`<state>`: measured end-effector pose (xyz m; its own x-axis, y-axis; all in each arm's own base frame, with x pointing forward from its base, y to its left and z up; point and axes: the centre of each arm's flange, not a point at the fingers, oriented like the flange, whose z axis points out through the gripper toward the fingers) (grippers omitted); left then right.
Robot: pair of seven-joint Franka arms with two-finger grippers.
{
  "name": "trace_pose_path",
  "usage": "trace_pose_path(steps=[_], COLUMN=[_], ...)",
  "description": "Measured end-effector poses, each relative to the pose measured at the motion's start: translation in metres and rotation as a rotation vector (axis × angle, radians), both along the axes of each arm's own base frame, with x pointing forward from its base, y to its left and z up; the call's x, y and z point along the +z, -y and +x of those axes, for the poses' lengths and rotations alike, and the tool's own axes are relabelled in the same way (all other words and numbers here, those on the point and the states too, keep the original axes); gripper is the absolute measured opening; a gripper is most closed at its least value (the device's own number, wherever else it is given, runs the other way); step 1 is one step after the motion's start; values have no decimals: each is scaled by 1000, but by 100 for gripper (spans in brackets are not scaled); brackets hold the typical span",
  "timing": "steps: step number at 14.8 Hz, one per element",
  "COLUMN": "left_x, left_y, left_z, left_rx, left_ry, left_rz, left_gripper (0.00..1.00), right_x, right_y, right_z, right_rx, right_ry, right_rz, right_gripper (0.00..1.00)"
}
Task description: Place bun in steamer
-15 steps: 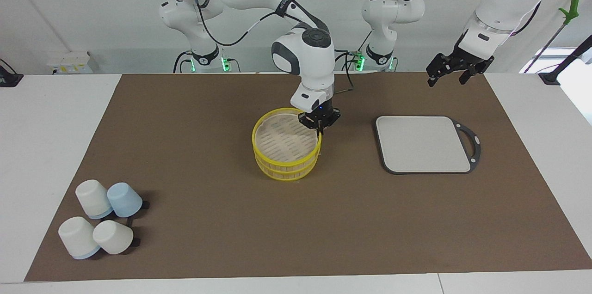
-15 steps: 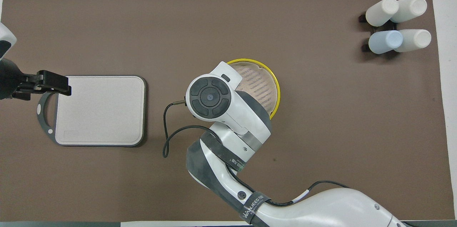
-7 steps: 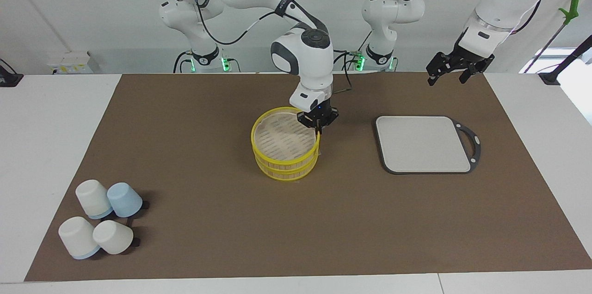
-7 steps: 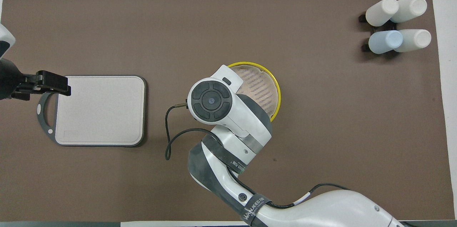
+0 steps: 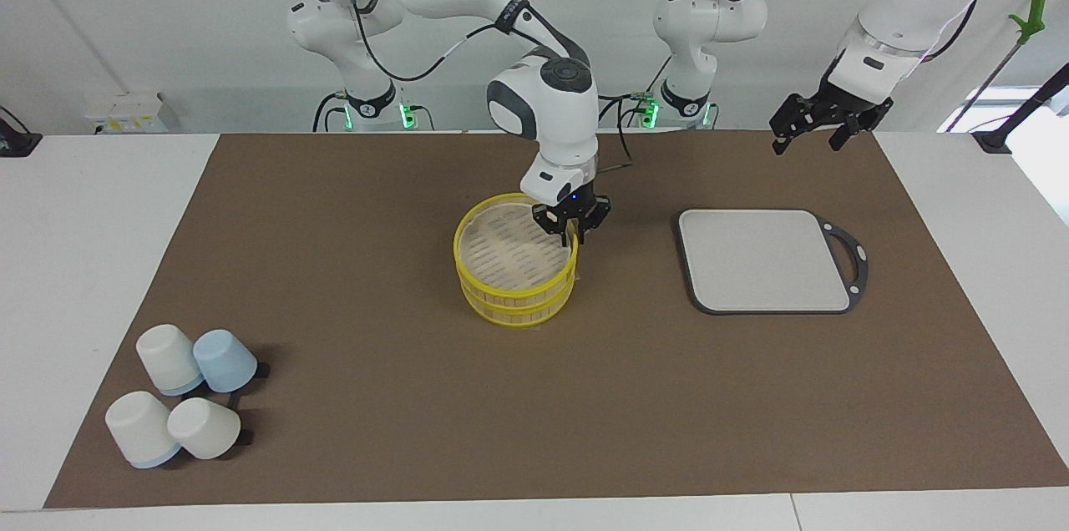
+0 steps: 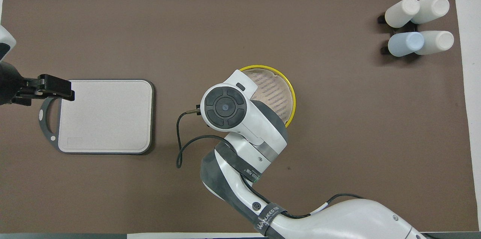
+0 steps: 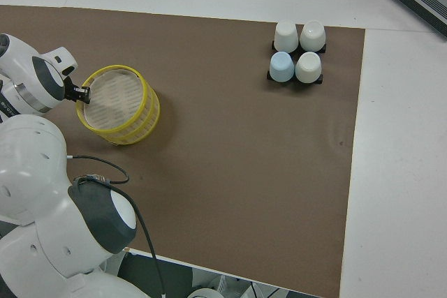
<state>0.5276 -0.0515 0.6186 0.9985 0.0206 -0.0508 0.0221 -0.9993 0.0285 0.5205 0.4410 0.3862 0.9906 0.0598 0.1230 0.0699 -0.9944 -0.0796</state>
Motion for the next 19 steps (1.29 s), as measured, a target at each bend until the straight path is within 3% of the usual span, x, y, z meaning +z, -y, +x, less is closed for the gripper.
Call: trace_pose_path(steps=[1,2,5,9,14,16,19], left_x=[0,0,1,1,1,1,1], left_y=[0,0,0,0,0,0,0], left_z=[0,0,0,0,0,0,0], left_rx=[0,0,0,0,0,0,0], left_ry=[1,1,1,2,2,2,2], left_rz=[0,0,0,0,0,0,0], left_gripper=[100,100,100,100,100,100,100], right_x=[3,9,44,101,153,172,198], right_y=[2,8,44,120,248,302,360], right_z=[3,9,38,54,56,56,48], right_rx=[-6,-18,-85,-187,-167,-125,-85], right_ry=[3,6,15,-25,-149,-192,-197], right_rz=[1,1,-7,-78,-184,-128,-91], right_gripper=[55,63,99,100,100,100,100])
